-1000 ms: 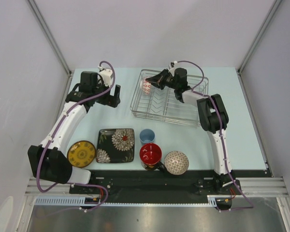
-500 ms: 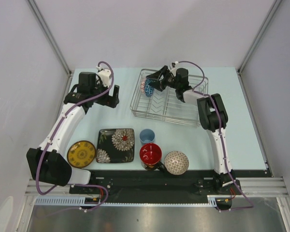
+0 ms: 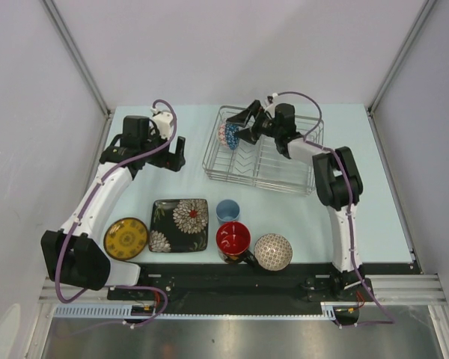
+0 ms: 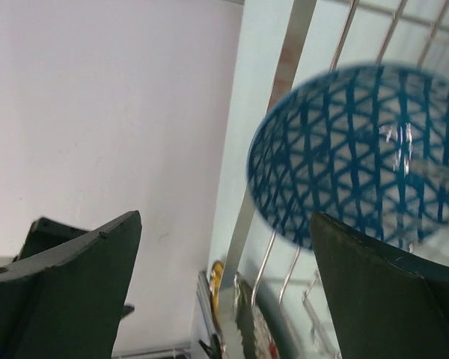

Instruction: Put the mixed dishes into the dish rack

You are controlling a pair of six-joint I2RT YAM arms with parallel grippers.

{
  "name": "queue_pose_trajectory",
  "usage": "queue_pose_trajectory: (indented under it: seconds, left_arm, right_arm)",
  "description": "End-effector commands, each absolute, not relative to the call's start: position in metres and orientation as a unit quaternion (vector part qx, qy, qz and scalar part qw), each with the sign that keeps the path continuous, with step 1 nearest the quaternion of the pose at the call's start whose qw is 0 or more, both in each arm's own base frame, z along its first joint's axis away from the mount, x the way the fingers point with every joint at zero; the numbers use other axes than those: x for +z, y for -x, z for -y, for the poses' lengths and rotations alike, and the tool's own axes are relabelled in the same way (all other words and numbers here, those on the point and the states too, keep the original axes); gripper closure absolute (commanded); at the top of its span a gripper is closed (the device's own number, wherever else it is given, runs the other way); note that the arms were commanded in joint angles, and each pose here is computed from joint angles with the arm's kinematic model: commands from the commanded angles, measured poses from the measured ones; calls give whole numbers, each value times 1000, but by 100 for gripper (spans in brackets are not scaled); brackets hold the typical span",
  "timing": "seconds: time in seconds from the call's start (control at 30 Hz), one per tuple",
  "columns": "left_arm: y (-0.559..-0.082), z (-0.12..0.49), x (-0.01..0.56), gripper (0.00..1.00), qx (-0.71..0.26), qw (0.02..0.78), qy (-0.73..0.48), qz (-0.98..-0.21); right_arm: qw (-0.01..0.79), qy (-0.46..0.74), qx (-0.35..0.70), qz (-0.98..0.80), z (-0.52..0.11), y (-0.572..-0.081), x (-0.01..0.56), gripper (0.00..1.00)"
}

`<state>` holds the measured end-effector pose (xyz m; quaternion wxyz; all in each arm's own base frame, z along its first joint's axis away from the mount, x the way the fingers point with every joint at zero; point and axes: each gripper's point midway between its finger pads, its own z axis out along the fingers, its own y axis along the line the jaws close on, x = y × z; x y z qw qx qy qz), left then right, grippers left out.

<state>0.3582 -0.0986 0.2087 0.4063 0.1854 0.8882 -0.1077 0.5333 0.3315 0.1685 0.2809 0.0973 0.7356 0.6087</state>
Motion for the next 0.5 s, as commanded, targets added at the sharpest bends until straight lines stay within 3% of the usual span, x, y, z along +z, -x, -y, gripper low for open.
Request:
queue_pose_trajectory:
  seconds: [0.0,0.03,0.1,0.13,0.2,0.23,0.33,0.47]
  left_arm:
    - [-356,100,226,0,-115,434,-188,-874]
    - [-356,99,227,0,-114,436,-187,-873]
    - [-357,100,229,0,-116,439,-188,-871]
    - [-357,101,230,0,-118,440,-187,-870]
    - [-358,102,230,0,-121,439,-188,-870]
    - [-359,102,230,0,-120,438,-185,-871]
    - [-359,102,235,0,-121,440,-184,-870]
    - [-358,99,236,0,-114,444,-185,-869]
  right_arm:
    - [354,-24,564,-745,-310,-492,253,0]
    - [319,-42,515,-795,-302,-476,232,0]
    - [408,8,377,-831,-286,-457,250,0]
    - [389,29,295,-872,-276,-434,232,0]
    - [446,79,148,-879,-265,-413,246,0]
    - [432,90,100,-892,-255,-395,240,0]
    - [460,92,46,-882,-242,-339,254,0]
    - [398,107,106,-905,-224,-257,230,0]
